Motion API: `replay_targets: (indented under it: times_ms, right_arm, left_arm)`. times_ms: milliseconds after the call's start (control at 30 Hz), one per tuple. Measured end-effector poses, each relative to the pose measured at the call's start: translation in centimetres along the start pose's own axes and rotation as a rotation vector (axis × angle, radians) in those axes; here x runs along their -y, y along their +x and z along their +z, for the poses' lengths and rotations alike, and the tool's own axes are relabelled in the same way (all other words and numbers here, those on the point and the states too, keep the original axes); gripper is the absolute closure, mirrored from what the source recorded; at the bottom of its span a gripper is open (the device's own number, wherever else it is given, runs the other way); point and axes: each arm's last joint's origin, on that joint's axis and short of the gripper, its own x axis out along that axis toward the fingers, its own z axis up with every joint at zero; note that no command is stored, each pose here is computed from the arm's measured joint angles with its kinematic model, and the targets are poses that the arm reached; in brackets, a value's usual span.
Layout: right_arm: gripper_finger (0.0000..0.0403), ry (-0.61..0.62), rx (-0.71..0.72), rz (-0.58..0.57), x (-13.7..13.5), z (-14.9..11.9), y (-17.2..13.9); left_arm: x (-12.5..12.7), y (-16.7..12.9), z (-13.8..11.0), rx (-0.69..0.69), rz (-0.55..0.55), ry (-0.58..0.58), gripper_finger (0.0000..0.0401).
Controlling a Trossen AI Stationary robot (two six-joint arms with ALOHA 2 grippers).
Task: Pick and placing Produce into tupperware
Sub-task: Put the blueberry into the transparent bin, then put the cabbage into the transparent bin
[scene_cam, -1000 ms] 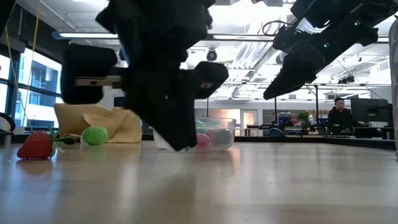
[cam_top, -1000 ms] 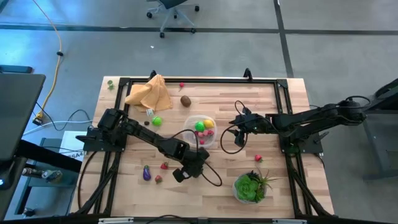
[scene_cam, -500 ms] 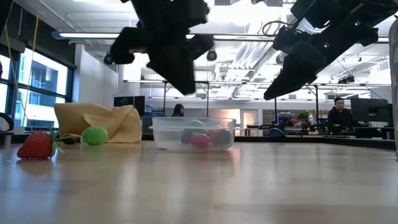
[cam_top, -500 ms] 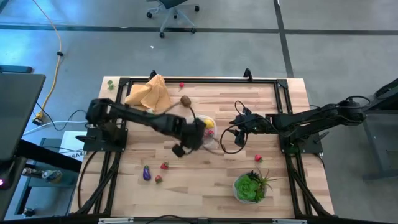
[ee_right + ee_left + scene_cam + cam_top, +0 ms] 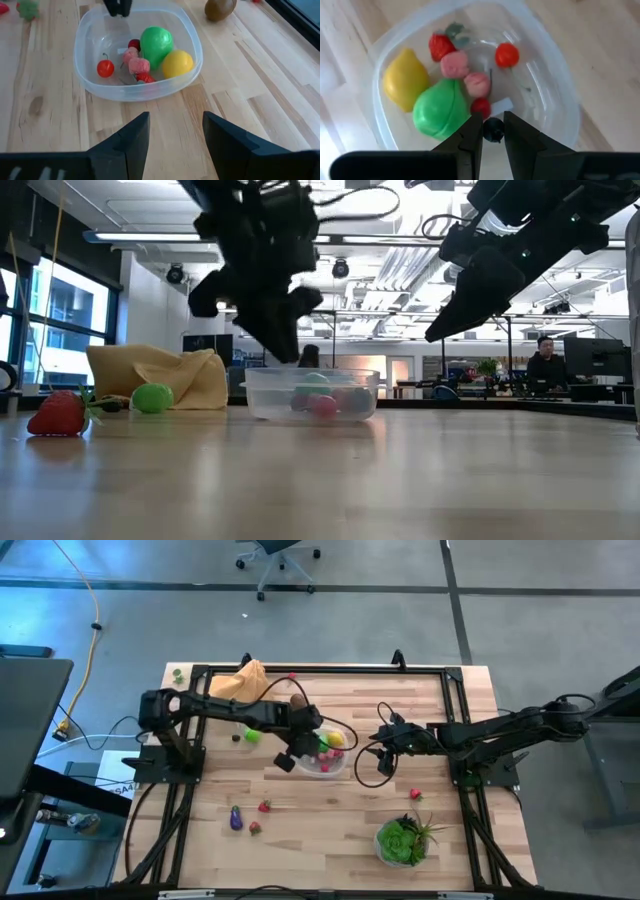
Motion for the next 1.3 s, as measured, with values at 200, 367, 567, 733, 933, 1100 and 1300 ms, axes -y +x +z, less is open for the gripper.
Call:
replay_targets:
  times_ms: [200,367,567,733,933,1100,1300]
  right_arm:
    - [0.0227,0.000,0.000,0.000,0.0,0.0,0.0]
    - [0.0227,0.000,0.000,0.000,0.0,0.0,0.0]
    - [0.0227,0.000,0.001,0.000,0.0,0.0,0.0]
    - [0.0227,0.000,0.000,0.000,0.0,0.0,0.0]
    - [0.0227,0.000,0.000,0.000,0.0,0.0,0.0]
    - [0.0227,0.000,0.001,0.000,0.0,0.0,0.0]
    - [0.0227,0.000,0.001,0.000,0.0,0.0,0.0]
  left_arm:
    - [0.2,1.0,-1.3,0.009,0.004,-0.029,0.0339]
    - [0.5,1.3,-1.7,-0.001,-0.007,-0.048,0.0338]
    - [0.9,1.4,-1.5,0.022,-0.047,-0.033,0.0335]
    - [1.2,1.4,-1.2,0.022,-0.042,-0.025,0.0299]
    - [1.0,1.4,-1.2,0.018,-0.027,-0.035,0.0257]
    - [0.8,0.5,-1.4,0.000,-0.001,-0.027,0.0260]
    - [0.9,-2.9,-2.1,-0.012,0.010,-0.081,0.0278]
